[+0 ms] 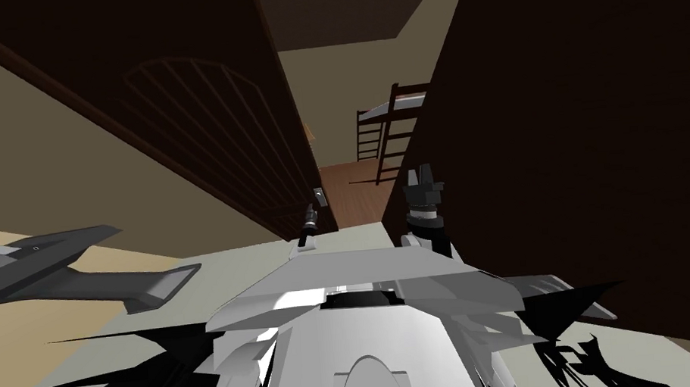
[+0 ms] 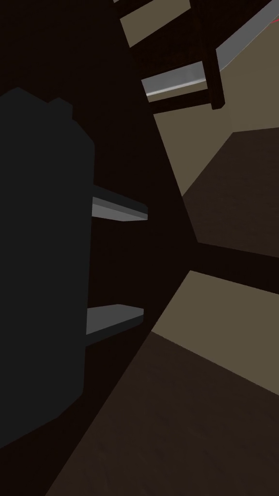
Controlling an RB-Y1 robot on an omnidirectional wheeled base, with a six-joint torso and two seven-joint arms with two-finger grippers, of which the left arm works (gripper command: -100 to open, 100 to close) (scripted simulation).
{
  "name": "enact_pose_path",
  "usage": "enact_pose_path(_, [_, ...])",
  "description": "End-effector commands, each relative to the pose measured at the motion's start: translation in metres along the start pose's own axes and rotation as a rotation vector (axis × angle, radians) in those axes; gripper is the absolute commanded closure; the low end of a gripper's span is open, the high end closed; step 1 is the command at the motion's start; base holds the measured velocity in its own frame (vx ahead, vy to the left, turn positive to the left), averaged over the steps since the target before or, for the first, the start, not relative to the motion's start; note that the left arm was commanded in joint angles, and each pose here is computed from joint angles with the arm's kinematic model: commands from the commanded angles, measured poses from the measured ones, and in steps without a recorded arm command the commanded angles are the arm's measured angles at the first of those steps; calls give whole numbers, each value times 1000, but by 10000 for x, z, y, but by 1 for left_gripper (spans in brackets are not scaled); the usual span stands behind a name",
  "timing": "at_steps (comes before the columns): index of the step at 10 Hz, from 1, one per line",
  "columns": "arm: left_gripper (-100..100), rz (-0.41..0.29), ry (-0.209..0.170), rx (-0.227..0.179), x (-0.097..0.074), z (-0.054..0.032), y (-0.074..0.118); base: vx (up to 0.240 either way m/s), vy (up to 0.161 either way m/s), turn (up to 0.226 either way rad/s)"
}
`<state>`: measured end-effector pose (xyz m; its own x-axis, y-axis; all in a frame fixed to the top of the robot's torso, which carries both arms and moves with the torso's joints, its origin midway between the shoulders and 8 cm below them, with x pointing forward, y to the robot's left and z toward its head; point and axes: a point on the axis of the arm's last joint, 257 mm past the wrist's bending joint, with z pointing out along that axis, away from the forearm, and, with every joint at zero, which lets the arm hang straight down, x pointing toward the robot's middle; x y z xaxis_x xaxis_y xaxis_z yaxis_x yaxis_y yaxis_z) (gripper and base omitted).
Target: Pull the door open
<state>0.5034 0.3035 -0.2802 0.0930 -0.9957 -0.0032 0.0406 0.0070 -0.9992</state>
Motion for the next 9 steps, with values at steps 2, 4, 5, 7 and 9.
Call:
enact_pose_path(2, [-100,-3,-2,-41,3,20,160,163,21,-30])
enact_pose_path(4, [-100,-2,-20,-39,-195,14,155,84,-13,-91])
enact_pose_path(5, [-100,-1,-35,-41,-337,11,167,213,-59,-166])
enact_pose_path(7, [-100,-1,-59,-44,-581,4,178,177,-73,-115])
enact_pose_path(9, [-100,0,-91,-45,-886,-8,174,189,-28,-158])
